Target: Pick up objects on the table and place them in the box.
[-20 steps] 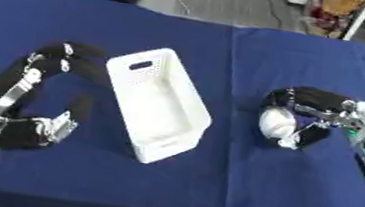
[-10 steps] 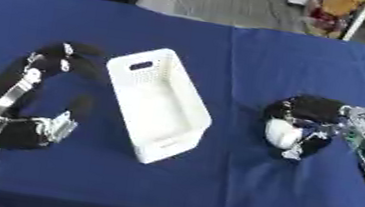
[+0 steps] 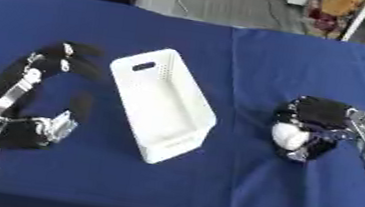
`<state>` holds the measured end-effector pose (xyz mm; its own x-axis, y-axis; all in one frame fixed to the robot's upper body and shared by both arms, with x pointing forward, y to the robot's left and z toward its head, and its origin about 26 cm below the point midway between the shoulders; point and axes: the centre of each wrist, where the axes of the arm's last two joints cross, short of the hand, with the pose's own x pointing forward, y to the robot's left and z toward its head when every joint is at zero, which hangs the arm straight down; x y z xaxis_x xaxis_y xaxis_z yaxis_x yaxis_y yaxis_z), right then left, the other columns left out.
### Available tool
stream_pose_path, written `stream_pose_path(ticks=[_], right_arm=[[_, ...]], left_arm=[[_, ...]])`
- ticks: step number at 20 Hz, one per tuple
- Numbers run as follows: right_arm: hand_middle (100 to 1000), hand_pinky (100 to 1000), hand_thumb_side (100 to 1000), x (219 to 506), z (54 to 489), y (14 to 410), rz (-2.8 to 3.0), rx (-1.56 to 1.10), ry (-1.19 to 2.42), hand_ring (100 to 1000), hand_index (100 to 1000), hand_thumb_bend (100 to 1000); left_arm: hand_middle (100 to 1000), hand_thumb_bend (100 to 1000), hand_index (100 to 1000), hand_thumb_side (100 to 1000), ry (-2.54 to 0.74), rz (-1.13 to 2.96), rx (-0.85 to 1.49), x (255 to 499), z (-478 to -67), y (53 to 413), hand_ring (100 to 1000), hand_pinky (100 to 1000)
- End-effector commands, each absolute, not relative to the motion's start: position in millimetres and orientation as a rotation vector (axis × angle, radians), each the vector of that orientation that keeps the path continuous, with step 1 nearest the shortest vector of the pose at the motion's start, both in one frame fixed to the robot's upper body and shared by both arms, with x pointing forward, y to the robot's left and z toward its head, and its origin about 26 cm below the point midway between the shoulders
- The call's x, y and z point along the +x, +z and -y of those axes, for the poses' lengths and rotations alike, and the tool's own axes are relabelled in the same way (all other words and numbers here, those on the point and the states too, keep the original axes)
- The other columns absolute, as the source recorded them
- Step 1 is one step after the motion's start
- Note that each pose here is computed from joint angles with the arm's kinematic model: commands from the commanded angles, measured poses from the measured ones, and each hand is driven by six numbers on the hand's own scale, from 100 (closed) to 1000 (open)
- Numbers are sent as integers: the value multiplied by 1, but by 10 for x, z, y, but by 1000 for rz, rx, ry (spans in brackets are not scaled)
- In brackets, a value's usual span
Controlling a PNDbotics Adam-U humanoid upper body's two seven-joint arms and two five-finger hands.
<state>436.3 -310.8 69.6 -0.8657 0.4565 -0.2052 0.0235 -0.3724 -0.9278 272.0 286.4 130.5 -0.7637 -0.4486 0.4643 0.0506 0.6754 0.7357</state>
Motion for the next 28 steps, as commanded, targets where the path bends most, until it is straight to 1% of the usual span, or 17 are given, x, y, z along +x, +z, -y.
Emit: stream_pose_path(ticks=[1, 5, 6, 8, 11, 15, 18, 22, 28], right_arm=[[361, 100, 100, 4312, 3345, 691, 1620, -705, 2261, 195, 454, 100], [306, 100, 100, 4248, 3477, 729, 1860, -732, 1985, 151, 429, 100], [300, 100, 100, 4241, 3490, 764, 1890, -724, 1936, 141, 426, 100], [260, 100, 100, 4228, 3532, 778, 1990, -667, 1713, 110, 412, 100], [230, 100, 100, 4227, 3554, 805, 2118, -473, 1367, 100, 391, 100], [222, 100, 100, 4235, 3658, 975, 2173, -180, 1111, 100, 383, 100], [221, 100, 100, 4228, 3741, 1138, 2146, -27, 1071, 100, 382, 100], [221, 100, 100, 4246, 3765, 1220, 2112, 79, 1083, 100, 382, 100], [231, 100, 100, 4472, 3446, 1445, 2122, 127, 1281, 105, 387, 100]], left_arm=[[825, 222, 713, 707, -1032, 2265, 316, 2713, -2870, 1377, 661, 639], [826, 214, 712, 714, -1031, 2262, 319, 2712, -2872, 1375, 661, 638], [826, 214, 712, 715, -1032, 2261, 321, 2712, -2872, 1375, 661, 638], [826, 212, 712, 716, -1029, 2260, 320, 2711, -2871, 1372, 661, 638], [826, 213, 712, 715, -1026, 2260, 320, 2710, -2871, 1370, 661, 639], [827, 212, 712, 717, -1023, 2260, 322, 2708, -2875, 1368, 661, 639], [827, 211, 712, 717, -1023, 2259, 323, 2708, -2875, 1367, 661, 639], [827, 212, 712, 716, -1023, 2258, 324, 2707, -2877, 1366, 662, 639], [827, 212, 712, 715, -1026, 2259, 313, 2704, -2867, 1358, 662, 640]])
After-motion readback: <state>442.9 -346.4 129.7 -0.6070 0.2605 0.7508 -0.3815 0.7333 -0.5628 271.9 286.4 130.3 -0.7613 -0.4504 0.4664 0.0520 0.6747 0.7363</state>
